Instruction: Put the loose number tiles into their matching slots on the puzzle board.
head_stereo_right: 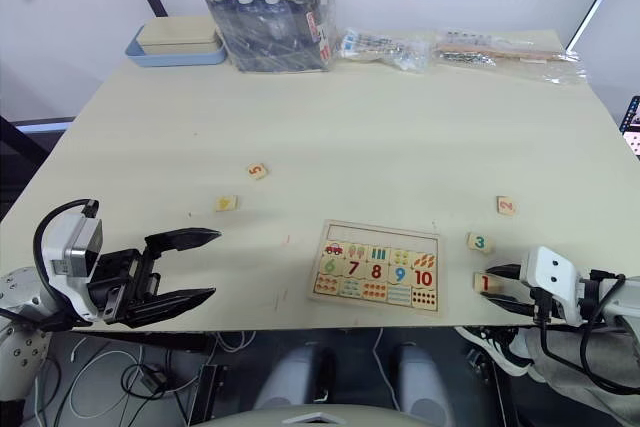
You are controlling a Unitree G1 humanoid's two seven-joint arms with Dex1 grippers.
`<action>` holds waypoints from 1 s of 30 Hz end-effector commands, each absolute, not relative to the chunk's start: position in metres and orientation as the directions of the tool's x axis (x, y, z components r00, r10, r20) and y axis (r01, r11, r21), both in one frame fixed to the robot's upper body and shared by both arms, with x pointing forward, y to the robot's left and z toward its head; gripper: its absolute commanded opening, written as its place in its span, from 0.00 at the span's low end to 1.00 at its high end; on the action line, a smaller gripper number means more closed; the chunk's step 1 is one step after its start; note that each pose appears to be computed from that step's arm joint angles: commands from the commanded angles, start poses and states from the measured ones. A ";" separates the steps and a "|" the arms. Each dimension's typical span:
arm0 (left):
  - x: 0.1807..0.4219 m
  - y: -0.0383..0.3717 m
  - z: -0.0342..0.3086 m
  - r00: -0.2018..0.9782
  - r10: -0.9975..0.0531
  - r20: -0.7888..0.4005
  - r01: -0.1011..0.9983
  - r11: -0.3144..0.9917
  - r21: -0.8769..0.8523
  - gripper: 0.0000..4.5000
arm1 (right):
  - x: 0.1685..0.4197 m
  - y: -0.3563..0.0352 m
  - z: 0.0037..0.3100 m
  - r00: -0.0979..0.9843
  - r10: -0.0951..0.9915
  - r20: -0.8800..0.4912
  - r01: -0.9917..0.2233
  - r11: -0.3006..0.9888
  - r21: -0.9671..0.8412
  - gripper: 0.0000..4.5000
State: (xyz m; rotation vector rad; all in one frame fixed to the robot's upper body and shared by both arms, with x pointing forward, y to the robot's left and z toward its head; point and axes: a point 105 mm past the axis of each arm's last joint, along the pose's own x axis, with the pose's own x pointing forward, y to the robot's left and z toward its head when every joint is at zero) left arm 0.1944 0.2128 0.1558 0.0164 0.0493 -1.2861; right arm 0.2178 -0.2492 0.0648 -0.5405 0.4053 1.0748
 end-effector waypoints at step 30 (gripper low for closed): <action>0.190 0.220 0.149 0.251 -0.966 -0.058 0.968 0.251 0.004 1.00 | 0.205 -0.264 0.044 0.409 0.722 -0.557 -0.903 0.409 -0.133 0.27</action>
